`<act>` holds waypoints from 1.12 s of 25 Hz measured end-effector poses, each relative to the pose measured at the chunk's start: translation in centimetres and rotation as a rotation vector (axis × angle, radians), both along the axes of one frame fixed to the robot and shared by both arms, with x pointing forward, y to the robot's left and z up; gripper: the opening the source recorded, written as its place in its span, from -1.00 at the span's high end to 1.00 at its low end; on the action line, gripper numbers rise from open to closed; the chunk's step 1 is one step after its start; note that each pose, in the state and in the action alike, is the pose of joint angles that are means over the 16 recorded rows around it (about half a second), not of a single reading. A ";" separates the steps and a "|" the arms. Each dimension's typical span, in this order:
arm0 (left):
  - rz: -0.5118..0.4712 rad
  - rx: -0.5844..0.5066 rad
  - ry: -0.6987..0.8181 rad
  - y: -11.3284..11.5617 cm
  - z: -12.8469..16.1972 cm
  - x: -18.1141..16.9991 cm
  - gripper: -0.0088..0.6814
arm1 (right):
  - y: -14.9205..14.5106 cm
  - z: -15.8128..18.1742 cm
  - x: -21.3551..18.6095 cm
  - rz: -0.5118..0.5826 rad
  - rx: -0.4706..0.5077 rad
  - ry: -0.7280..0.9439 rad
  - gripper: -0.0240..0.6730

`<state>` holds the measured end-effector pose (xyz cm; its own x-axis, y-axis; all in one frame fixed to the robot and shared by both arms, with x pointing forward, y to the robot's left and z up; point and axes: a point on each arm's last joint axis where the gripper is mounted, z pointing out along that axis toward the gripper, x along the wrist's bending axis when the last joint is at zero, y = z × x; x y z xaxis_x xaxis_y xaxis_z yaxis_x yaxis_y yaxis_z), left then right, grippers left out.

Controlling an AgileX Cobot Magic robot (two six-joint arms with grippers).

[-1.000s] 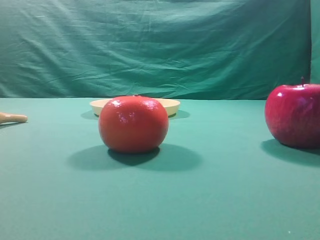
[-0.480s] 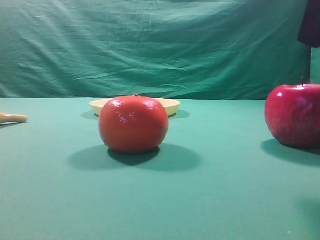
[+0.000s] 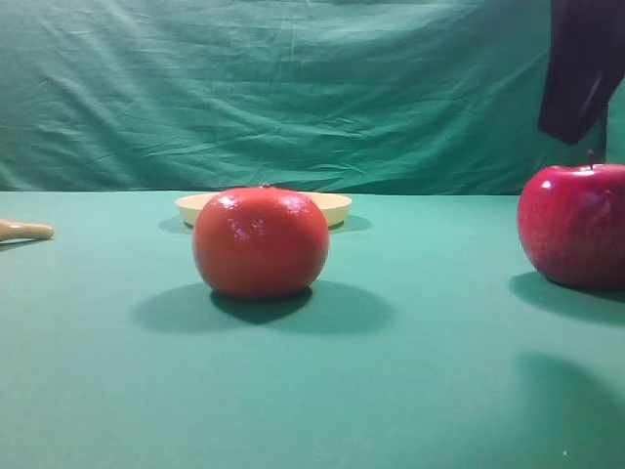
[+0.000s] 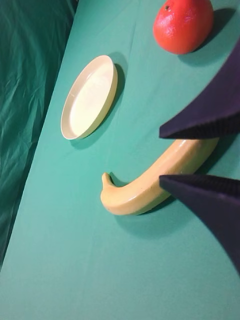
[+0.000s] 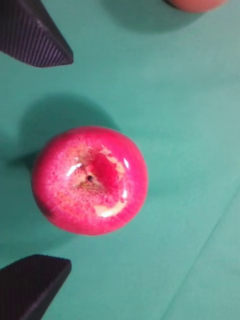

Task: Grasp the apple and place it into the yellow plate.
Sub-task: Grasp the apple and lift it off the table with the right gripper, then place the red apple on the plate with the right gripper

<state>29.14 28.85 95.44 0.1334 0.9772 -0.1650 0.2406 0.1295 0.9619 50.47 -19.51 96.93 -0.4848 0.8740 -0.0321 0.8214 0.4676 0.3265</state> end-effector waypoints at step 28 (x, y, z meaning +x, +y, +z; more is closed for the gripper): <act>0.000 0.000 0.000 0.0 0.0 0.0 0.52 | 5.1 11.4 11.4 0.002 0.103 -0.238 -0.53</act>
